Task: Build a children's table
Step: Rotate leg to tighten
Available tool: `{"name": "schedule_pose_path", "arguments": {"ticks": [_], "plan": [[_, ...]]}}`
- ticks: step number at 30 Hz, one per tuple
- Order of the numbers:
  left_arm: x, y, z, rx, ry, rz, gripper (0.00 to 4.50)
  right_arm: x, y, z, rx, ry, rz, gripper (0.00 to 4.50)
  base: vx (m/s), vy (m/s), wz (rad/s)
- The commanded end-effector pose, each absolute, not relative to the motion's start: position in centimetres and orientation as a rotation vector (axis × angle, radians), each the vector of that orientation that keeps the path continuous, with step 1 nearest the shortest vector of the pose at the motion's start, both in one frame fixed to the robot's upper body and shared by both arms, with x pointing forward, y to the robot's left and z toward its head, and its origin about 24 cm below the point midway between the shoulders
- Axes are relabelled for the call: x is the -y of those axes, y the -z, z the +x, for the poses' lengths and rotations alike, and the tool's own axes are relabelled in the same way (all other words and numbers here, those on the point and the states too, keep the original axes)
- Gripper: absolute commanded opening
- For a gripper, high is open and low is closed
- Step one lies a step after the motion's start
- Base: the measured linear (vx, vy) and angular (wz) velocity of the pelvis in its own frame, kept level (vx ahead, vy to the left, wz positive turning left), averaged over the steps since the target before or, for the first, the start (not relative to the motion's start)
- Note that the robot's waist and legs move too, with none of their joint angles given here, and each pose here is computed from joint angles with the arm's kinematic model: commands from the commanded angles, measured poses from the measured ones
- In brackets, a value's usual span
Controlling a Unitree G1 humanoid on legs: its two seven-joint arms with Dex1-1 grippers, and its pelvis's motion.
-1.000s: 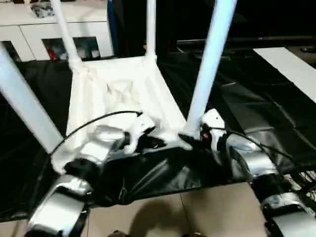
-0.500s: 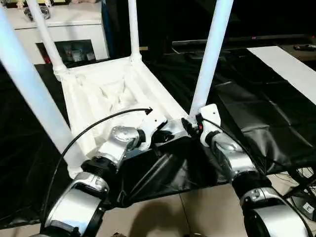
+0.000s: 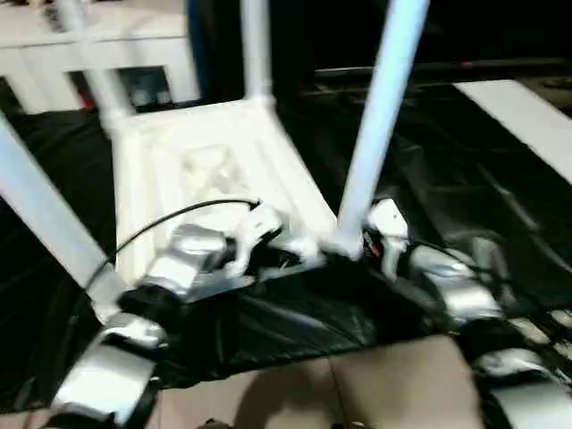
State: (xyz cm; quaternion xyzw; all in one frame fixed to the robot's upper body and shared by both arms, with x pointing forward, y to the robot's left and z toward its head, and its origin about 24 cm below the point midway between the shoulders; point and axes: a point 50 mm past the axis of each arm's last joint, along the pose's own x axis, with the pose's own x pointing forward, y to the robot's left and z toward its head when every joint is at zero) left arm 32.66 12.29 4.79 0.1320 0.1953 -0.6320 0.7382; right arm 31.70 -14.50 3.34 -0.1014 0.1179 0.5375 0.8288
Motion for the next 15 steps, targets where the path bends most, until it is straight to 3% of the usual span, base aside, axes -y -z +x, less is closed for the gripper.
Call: {"name": "schedule_pose_path", "arguments": {"ticks": [1,2,6,12,15], "plan": [[-11.7,-4.6,32.0,-0.427,1.486,0.293,0.0,13.8,-3.2,31.0,-0.275,-1.262,-0.244,4.22,0.0,0.0,0.0],[-11.9,-4.7,31.9,-0.433,1.5,0.294,0.0,13.8,-3.3,31.0,-0.28,-1.288,-0.249,3.98,0.0,0.0,0.0],[-12.7,-4.9,31.5,-0.447,1.567,0.293,0.0,13.8,-3.6,30.8,-0.315,-1.386,-0.264,3.83,0.0,0.0,0.0],[-13.4,-5.0,31.3,-0.467,1.602,0.302,0.0,13.4,-4.1,30.9,-0.314,-1.439,-0.26,3.15,0.0,0.0,0.0],[-13.9,-5.1,31.3,-0.481,1.606,0.307,0.0,13.2,-4.2,30.8,-0.315,-1.466,-0.253,3.03,0.0,0.0,0.0]]}}
